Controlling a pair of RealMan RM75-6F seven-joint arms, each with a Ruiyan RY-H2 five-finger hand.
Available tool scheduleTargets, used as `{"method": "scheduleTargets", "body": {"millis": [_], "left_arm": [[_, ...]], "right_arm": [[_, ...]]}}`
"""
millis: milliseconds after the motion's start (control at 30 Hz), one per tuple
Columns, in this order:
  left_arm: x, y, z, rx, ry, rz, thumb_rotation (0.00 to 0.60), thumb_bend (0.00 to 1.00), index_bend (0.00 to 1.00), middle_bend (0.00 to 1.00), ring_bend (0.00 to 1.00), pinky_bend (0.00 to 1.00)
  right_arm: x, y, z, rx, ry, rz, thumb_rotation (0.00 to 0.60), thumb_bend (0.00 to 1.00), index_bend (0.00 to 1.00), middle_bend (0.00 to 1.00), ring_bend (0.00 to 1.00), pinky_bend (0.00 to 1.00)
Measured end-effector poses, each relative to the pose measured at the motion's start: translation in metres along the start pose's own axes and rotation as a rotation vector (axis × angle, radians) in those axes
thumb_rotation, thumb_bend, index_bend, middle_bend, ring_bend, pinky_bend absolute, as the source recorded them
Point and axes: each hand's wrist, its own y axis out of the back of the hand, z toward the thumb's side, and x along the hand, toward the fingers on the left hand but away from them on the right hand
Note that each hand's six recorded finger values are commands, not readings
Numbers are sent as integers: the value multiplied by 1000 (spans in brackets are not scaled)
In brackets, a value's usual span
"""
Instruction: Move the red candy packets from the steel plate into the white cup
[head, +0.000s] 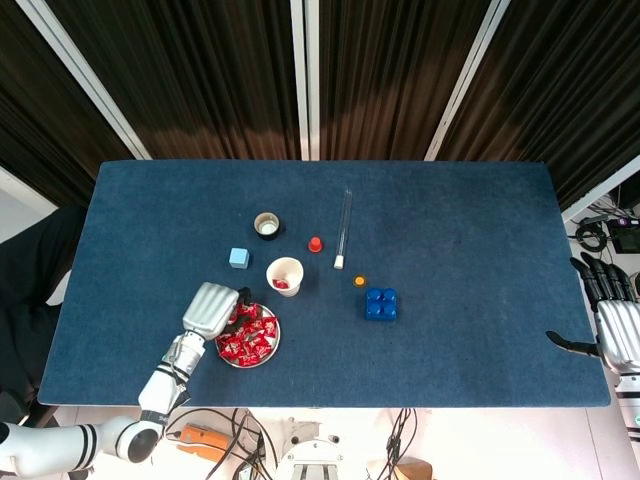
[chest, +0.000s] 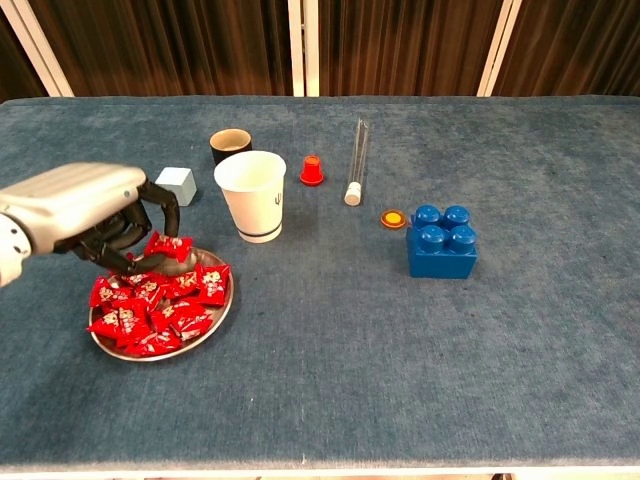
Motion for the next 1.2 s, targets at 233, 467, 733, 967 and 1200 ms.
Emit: {"method": "scheduleTargets", "body": {"millis": [233, 467, 733, 967, 1200], "left_arm": [[6, 56, 18, -185, -58, 112, 600, 377, 560, 862, 801, 792], [36, 79, 48, -207, -124, 109, 600, 371, 560, 862, 800, 792], [65, 70, 64, -140, -110, 38, 600, 328, 531, 860, 798, 792], [72, 64, 60, -90, -55, 27, 600, 187, 357, 858, 793, 792], [57, 73, 53, -80, -42, 84, 600, 143, 274, 858, 790, 792]], "right_arm": [[0, -2, -1, -5, 1, 0, 600, 159, 0, 59, 0, 87], [2, -3, -7, -10, -13, 0, 600, 160, 0, 59, 0, 87], [4, -2, -15, -17, -31, -3, 600, 160, 0, 59, 0, 87], [3, -4, -18, -21, -36, 3, 600, 159, 0, 59, 0, 87], [0, -4, -16, -21, -26, 3, 600, 160, 0, 59, 0, 87]]}}
